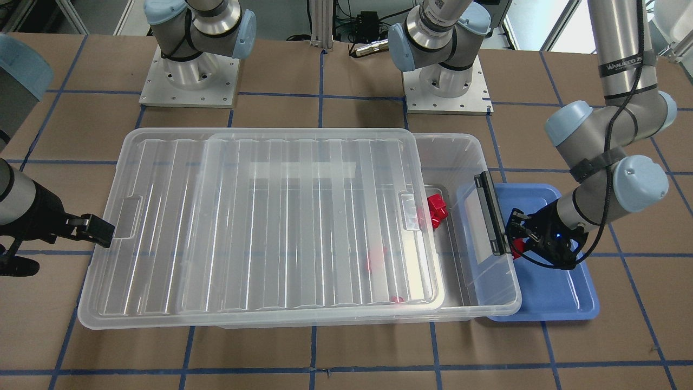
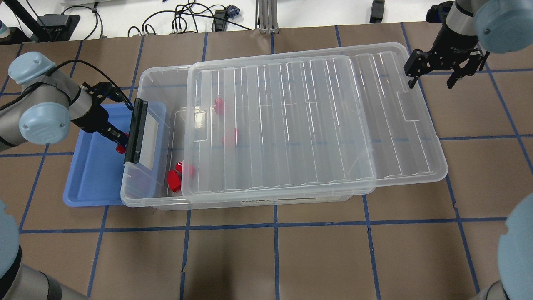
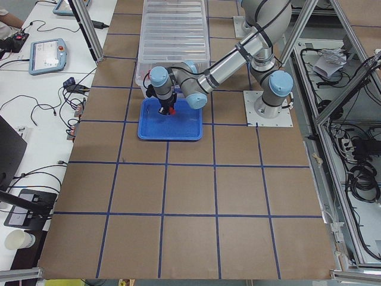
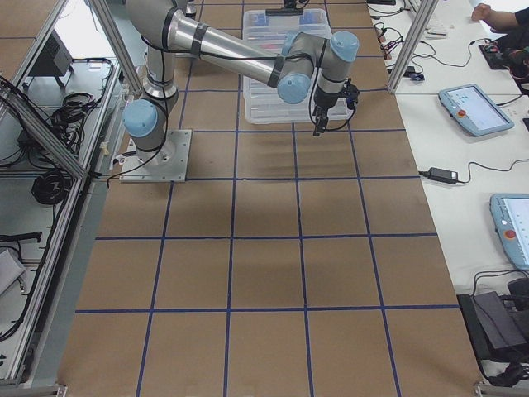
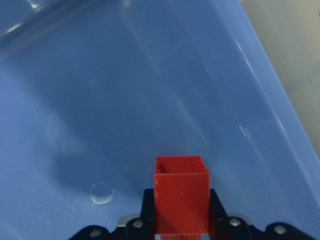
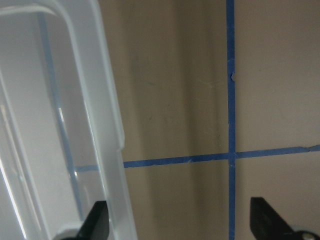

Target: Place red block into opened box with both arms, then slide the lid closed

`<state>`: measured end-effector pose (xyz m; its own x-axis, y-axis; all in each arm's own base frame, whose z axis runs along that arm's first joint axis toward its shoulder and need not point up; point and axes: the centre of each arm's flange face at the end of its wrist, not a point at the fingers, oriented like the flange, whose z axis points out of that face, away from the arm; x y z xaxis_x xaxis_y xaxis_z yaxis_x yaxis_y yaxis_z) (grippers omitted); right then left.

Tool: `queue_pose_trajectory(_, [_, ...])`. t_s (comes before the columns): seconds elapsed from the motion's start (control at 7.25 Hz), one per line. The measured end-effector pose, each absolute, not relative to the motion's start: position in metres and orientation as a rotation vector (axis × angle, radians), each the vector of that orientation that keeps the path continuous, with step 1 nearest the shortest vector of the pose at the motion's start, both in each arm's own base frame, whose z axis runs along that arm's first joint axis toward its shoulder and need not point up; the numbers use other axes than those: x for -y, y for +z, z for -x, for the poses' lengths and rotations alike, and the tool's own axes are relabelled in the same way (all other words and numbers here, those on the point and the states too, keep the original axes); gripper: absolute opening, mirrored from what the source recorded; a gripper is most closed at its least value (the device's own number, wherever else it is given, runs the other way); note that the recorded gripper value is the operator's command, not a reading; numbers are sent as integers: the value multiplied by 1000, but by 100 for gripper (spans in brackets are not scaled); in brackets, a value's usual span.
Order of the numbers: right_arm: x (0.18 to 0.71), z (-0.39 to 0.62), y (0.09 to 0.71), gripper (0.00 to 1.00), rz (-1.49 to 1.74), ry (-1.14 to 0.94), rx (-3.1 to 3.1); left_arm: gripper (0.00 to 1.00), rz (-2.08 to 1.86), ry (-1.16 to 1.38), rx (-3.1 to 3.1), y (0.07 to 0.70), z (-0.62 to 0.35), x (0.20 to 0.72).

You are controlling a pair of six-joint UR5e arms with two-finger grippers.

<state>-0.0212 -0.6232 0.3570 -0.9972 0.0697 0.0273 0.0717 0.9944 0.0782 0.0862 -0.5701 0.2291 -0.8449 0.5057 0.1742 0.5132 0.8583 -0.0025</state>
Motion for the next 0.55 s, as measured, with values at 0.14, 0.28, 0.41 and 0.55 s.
queue_pose_trajectory(0.14, [624,27,357,100,113,-112,3111,1,748,-91,2873,263,-90,578])
queue_pose_trajectory(0.28, [624,34,357,100,109,-108,3112,1,703,-130,2894,300,-95,584])
queue_pose_trajectory(0.41, [624,41,357,100,93,-105,3113,1,649,-169,2924,337,-97,587])
queue_pose_trajectory(0.55, [623,47,358,100,79,-103,3114,1,557,-197,2951,367,-89,589])
